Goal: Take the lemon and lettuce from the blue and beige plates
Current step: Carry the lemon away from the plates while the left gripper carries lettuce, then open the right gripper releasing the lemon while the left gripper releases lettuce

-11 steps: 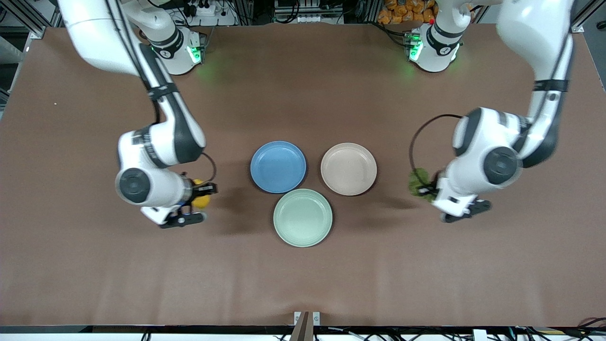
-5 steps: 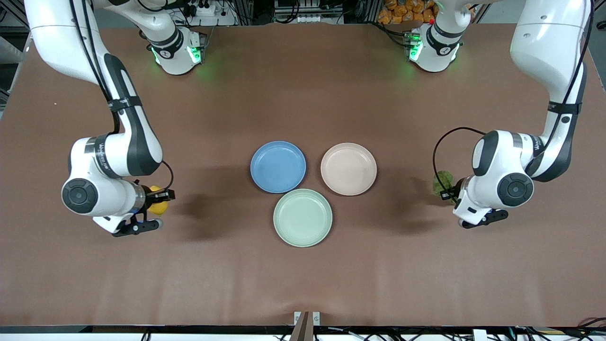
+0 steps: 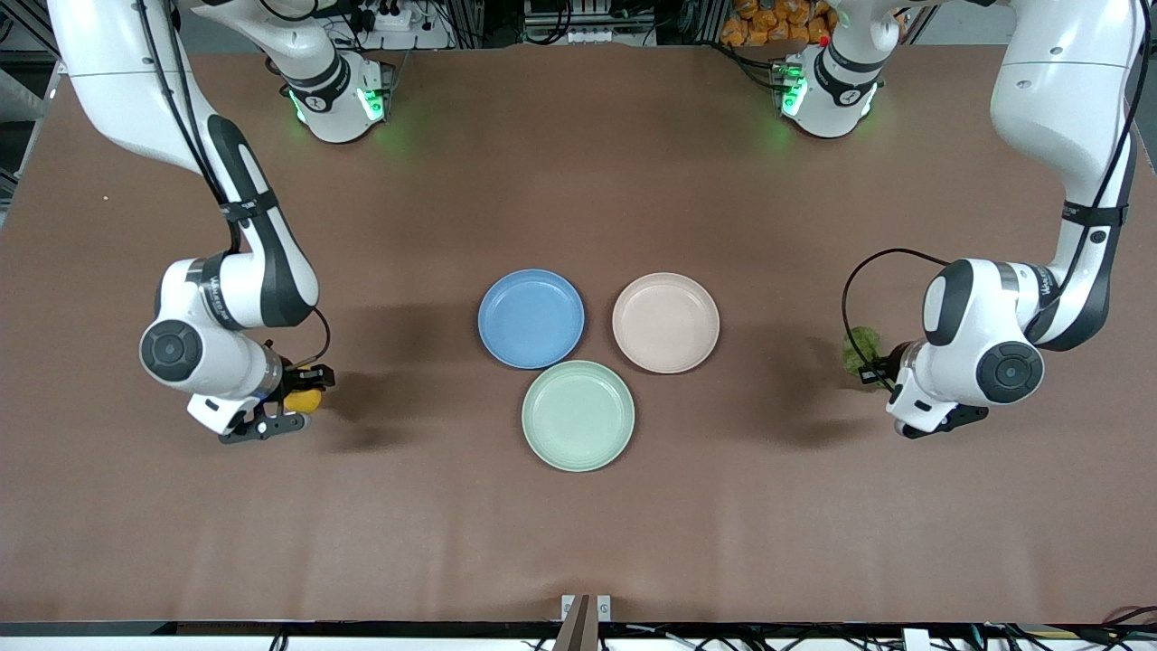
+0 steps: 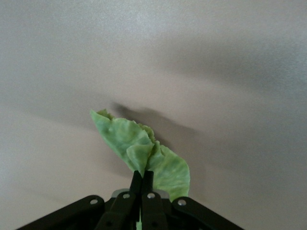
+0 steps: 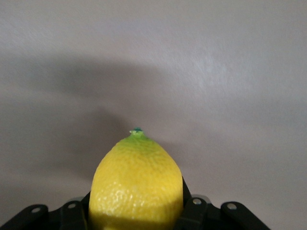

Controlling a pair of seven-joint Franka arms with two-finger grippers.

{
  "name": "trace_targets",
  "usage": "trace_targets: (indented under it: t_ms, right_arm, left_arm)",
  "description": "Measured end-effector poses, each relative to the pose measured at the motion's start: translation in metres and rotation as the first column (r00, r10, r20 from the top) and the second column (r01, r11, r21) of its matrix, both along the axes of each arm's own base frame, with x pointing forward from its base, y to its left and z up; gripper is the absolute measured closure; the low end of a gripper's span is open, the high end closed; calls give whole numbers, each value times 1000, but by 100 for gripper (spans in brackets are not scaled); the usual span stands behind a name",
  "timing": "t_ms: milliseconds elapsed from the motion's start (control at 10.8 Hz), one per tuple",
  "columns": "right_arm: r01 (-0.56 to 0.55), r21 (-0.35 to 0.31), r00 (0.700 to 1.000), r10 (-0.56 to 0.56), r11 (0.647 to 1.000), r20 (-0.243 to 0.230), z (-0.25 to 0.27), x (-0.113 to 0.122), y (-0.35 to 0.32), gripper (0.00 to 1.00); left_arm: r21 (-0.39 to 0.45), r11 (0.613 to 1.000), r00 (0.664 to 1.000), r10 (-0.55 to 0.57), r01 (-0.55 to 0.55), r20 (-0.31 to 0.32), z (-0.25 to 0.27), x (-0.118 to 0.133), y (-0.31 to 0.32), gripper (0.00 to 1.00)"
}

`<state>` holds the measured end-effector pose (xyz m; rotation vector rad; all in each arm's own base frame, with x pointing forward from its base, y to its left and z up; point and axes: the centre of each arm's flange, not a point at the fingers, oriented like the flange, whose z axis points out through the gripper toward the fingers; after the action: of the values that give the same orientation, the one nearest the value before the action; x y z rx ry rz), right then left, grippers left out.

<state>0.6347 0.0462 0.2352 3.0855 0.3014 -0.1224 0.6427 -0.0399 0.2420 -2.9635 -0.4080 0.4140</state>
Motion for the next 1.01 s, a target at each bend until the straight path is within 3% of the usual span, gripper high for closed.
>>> trace_targets:
  t_ms: [277, 369, 553, 645, 922, 1014]
  right_arm:
    - [14, 6, 998, -14, 1000, 57, -24, -33, -19, 41]
    - [8, 7, 998, -9, 1000, 70, -33, -41, -27, 41]
    - [11, 7, 998, -11, 1000, 69, -42, -49, -42, 41]
    - [18, 7, 997, -19, 1000, 69, -43, -49, -47, 40]
    - [25, 8, 995, -25, 1000, 97, -29, -39, -52, 4]
    - [24, 9, 995, -25, 1000, 100, -15, -31, -51, 0]
  left_arm:
    - [-4, 1000, 1000, -4, 4, -16, -11, -2, -3, 98]
    - [-6, 1000, 1000, -6, 6, -15, -11, -1, -5, 92]
    - [-9, 1000, 1000, -8, 8, 5, -2, 4, -6, 62]
    - [-11, 1000, 1000, -11, 11, 28, 10, 8, -9, 53]
    - [-12, 999, 995, -36, 37, 90, 73, 13, -25, 13]
    - [-8, 999, 994, -49, 51, 100, 95, 11, -27, 0]
